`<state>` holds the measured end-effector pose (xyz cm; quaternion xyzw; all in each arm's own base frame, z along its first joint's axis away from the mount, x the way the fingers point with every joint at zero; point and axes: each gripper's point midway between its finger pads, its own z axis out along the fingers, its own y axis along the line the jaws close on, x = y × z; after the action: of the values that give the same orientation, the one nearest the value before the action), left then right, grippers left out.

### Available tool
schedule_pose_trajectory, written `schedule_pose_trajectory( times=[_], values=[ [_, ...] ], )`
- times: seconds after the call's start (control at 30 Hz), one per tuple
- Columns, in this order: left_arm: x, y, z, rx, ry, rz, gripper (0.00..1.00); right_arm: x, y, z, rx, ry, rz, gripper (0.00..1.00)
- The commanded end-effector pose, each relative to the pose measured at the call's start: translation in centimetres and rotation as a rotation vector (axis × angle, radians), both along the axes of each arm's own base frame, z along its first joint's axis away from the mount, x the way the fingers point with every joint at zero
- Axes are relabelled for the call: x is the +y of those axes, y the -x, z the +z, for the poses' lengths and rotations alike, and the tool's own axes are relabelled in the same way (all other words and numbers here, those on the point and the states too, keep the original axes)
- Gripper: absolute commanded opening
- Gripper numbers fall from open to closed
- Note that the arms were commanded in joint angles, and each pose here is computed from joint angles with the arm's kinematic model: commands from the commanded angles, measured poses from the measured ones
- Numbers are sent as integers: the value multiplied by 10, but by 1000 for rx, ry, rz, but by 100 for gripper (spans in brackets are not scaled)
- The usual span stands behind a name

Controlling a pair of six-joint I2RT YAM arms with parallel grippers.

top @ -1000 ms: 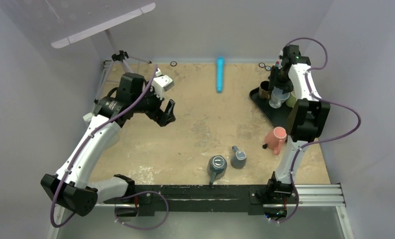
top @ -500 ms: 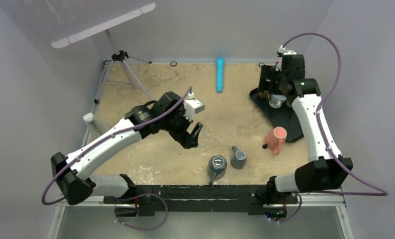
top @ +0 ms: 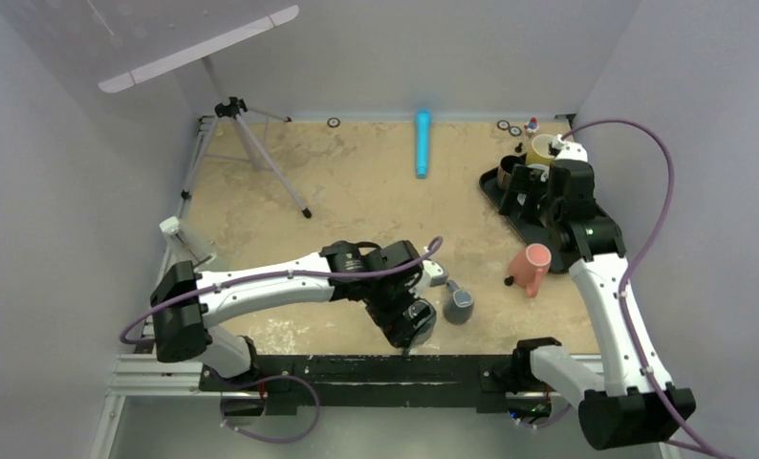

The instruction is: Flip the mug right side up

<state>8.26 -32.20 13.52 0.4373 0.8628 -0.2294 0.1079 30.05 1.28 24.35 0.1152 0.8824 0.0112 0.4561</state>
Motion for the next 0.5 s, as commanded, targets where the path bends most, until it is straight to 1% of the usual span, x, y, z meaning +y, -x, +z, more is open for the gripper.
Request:
schedule_pose_trajectory(
  times=[0.0,0.1,0.2,0.33,0.47],
  values=[
    [-20,12,-12,29,-26,-11,100,-4,10,7,-66,-14,-34,99],
    [-18,-18,-25,-107,-69,32,100,-2,19,12,-86,-17,-9,99],
    [-21,-50,-25,-209,-62,68,100,-4,29,19,-106,-17,-14,99],
    [-30,-85,-19,-314,-49,90,100,0,31,35,-175,-38,9,99],
    [-31,-124,-20,-391,-48,130,100,2,32,36,-176,-39,26,99]
  ],
)
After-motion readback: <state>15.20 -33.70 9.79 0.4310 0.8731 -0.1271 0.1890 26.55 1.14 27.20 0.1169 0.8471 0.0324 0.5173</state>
